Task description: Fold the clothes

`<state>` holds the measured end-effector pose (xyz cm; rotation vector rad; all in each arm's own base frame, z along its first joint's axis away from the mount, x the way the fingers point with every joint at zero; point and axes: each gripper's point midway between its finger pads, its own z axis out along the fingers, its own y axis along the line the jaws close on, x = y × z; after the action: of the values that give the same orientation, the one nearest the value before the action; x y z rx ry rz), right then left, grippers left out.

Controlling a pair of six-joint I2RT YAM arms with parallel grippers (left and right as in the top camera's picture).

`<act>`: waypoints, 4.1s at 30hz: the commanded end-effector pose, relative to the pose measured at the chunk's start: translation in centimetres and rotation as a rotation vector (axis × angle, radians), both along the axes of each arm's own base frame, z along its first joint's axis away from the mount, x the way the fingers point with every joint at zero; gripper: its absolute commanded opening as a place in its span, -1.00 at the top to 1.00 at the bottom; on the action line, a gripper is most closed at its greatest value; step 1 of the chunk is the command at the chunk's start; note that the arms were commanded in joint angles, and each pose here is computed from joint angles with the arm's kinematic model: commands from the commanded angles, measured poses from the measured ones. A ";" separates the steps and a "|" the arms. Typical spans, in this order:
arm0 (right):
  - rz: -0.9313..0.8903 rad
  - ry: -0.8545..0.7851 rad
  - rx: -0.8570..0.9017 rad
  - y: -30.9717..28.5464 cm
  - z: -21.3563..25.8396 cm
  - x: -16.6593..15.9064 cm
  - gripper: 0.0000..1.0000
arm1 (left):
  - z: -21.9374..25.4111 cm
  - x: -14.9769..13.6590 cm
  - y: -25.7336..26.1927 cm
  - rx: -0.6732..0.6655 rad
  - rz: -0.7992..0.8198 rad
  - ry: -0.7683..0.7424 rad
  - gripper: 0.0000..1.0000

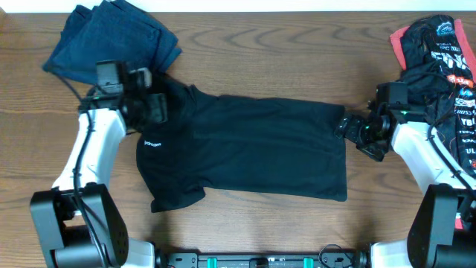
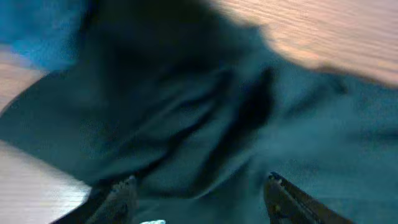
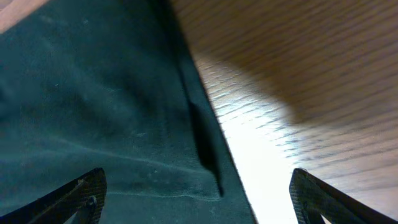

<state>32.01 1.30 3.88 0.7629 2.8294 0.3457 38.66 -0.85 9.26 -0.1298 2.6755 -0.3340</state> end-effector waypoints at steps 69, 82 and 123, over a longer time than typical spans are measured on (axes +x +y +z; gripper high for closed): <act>0.150 0.002 -0.001 4.9 0.1 -0.4 0.03 | -0.2 1.3 6.2 0.218 0.313 0.003 -0.96; 0.208 0.041 0.049 7.3 -3.0 0.1 0.97 | 6.4 -2.6 5.9 0.170 0.400 -0.060 -0.96; -0.178 0.141 -0.217 -7.8 -1.5 2.4 0.98 | 3.5 -6.2 5.8 0.205 0.393 0.106 -0.96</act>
<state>33.78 -4.36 1.61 0.9985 2.8700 0.0492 32.96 5.08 13.52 -0.5986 2.6618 0.0818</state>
